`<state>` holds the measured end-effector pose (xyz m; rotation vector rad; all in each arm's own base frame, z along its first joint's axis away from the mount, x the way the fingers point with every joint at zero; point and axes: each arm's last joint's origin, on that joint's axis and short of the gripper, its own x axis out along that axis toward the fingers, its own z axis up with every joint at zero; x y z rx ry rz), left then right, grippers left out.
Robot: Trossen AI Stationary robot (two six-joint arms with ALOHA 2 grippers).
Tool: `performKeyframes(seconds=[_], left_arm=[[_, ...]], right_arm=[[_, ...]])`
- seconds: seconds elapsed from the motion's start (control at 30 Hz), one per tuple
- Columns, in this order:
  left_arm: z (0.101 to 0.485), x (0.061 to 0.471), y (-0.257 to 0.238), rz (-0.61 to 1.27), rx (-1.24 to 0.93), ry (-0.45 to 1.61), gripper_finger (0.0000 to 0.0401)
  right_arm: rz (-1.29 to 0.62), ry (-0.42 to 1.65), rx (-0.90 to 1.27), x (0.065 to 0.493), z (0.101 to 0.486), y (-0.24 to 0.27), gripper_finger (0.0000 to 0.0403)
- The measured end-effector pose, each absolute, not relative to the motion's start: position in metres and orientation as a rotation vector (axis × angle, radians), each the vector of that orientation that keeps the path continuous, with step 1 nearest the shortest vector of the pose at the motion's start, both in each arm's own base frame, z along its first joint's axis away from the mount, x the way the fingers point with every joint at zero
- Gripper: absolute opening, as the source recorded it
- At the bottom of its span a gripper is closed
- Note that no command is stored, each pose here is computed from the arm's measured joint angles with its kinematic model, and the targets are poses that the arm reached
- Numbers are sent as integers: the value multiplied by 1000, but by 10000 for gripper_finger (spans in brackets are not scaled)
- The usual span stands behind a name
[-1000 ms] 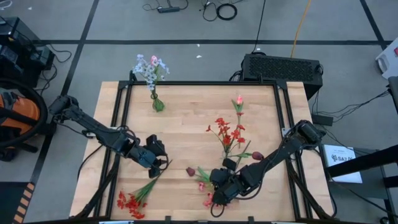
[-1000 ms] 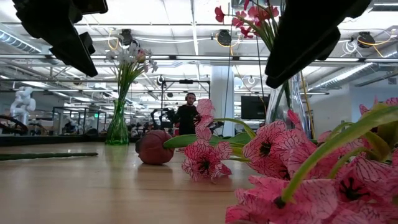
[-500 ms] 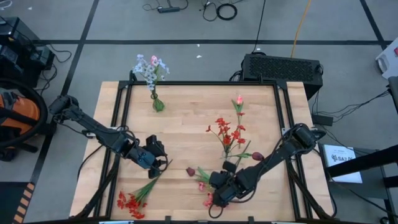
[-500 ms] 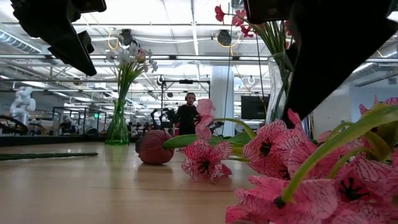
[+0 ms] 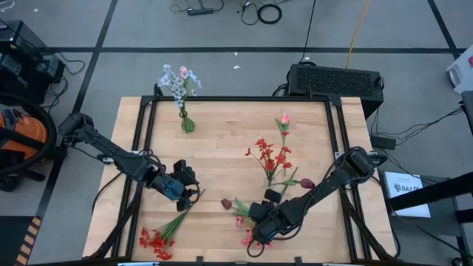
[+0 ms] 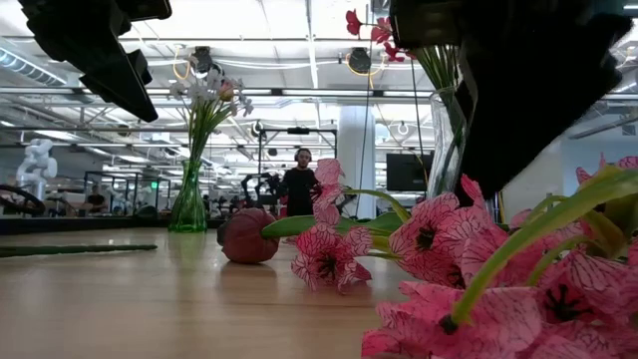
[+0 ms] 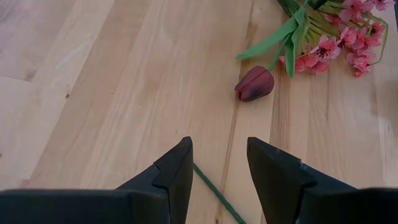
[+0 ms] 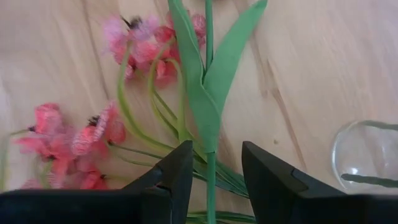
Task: Sort flowers into vase by color
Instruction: Put the red flower into the transparent vase
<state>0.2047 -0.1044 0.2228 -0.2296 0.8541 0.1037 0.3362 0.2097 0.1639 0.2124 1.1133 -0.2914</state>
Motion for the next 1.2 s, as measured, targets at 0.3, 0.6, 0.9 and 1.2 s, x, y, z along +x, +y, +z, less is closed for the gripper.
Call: performKeyframes(seconds=[0.3, 0.6, 0.9, 1.2], left_arm=[[223, 205, -104, 106, -229, 852, 157], [223, 205, -104, 108, -229, 850, 157], [223, 205, -104, 108, -229, 850, 157], [223, 205, -104, 109, -228, 852, 157]], right_arm=[[-318, 1125, 227, 337, 156, 210, 120], [-285, 1182, 243, 336, 150, 212, 43], [-293, 1201, 305, 336, 148, 214, 5], [-335, 1125, 365, 335, 162, 214, 2]])
